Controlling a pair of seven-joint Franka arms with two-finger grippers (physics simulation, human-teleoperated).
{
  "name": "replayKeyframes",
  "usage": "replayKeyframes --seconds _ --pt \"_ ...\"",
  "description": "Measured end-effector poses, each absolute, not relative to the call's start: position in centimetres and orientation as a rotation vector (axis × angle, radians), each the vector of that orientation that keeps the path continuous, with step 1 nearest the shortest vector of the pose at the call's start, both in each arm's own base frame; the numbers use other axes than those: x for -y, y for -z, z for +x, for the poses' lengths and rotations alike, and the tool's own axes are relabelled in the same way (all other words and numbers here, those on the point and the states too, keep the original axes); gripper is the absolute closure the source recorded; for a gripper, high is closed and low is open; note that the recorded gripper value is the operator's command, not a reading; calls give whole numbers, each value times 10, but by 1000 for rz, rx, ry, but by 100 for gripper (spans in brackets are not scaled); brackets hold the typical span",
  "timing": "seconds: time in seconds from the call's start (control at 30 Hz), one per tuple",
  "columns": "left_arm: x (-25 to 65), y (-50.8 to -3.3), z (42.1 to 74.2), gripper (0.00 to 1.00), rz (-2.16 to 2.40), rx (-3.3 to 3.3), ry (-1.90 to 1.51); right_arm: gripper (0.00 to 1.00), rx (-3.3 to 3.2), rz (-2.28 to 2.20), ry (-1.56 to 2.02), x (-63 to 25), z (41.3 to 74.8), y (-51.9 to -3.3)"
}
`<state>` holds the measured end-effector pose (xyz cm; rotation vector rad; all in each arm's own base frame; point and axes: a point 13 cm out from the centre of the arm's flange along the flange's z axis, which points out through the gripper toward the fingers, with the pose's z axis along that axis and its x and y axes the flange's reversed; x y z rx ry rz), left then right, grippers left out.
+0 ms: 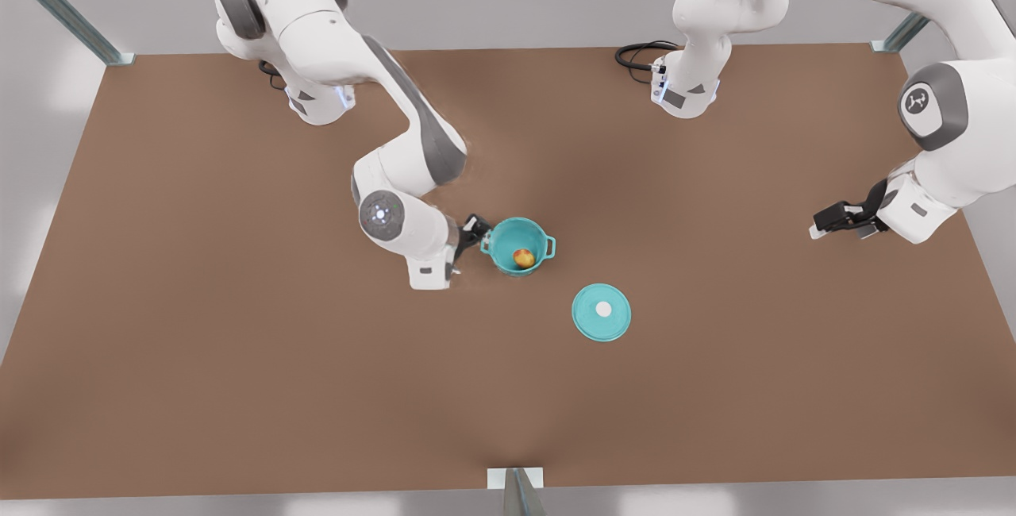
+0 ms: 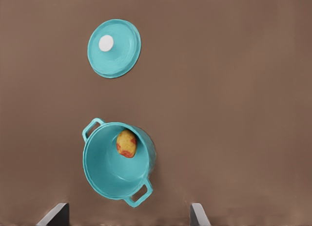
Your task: Open the pot lid and put the potato into the pot
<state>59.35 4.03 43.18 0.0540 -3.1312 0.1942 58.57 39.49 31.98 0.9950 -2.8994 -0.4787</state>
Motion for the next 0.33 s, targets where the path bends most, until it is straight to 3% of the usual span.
replayKeyframes --seconds 0.07,0.13,0.33 --pt "-40 -431 594 0 54 3131 -194 0 2921 766 250 -235 611 -354" --pt "-39 -429 595 0 53 3129 -194 0 2840 561 107 -110 600 -353" --pt "-1 -432 613 0 -60 3154 -171 0 2601 546 22 -59 545 -355"
